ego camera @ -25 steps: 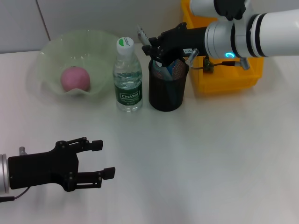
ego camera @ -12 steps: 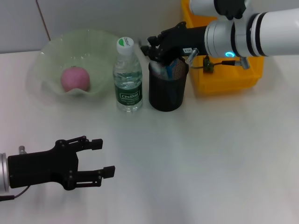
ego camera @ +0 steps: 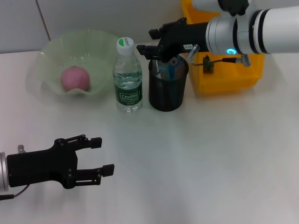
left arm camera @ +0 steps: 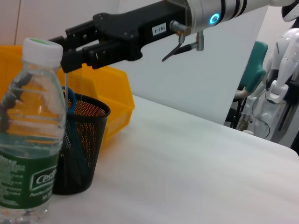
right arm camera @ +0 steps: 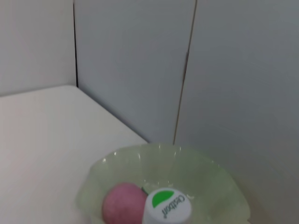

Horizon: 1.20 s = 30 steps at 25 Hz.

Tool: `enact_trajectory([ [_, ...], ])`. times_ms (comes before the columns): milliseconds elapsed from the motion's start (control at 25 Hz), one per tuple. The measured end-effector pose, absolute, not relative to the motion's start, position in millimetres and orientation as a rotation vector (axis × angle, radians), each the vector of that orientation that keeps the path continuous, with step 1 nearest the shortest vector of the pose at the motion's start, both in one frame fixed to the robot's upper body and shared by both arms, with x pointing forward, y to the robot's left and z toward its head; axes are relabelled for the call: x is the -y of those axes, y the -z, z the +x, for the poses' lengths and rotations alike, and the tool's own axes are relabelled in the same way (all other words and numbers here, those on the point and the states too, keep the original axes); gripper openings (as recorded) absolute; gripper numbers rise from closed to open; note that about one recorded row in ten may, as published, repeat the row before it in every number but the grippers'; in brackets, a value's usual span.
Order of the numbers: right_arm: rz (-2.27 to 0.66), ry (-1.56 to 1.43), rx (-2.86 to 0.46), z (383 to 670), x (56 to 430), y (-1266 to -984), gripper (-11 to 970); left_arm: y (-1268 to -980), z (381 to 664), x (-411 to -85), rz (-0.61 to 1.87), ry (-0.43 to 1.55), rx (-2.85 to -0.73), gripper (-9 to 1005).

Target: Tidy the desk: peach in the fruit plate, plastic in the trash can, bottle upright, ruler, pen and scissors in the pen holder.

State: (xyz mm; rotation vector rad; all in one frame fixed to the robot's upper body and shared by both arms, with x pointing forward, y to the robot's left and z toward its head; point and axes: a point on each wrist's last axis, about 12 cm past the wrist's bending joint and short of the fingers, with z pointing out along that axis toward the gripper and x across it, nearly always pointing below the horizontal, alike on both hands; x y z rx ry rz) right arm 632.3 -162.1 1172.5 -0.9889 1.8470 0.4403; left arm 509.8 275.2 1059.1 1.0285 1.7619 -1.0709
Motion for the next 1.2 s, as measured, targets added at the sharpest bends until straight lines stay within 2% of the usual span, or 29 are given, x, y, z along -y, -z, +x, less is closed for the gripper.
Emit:
enact_trajectory([
  [40, -0.977, -0.451, -1.842, 630.6, 163.3, -1174.3, 406, -1059.1, 509.8, -275.2, 1.029, 1.071, -1.762, 863],
  [240, -0.953, -0.534, -1.850, 620.7, 176.9, -1180.8, 627, -1059.3, 510.1, -275.2, 1.028, 1.070, -1.761, 863],
  [480, -0.925, -0.777, -1.837, 604.6, 214.6, -1189.9, 721, -1060.3, 511.3, -274.8, 1.028, 1.069, -1.758, 864],
  [520, -0.926, -0.893, -1.825, 599.7, 234.9, -1189.7, 736, -1063.2, 513.6, -275.4, 1.017, 1.070, -1.746, 864],
  [640, -0.961, -1.058, -1.824, 596.5, 253.6, -1180.3, 783, -1066.6, 515.7, -276.0, 1.013, 1.074, -1.731, 864],
  [800, -1.015, -1.149, -1.841, 597.3, 258.6, -1167.5, 783, -1075.9, 522.8, -277.5, 1.018, 1.090, -1.713, 864],
  [840, -1.069, -1.160, -1.876, 597.2, 254.4, -1156.5, 783, -1078.9, 525.7, -277.3, 1.020, 1.097, -1.713, 864],
  [1040, -1.191, -1.087, -1.950, 592.0, 242.9, -1133.5, 783, -1088.1, 536.7, -271.8, 1.028, 1.115, -1.702, 864],
  [1200, -1.210, -1.069, -1.949, 589.3, 240.5, -1126.6, 783, -1090.2, 539.3, -269.4, 1.026, 1.121, -1.698, 864],
])
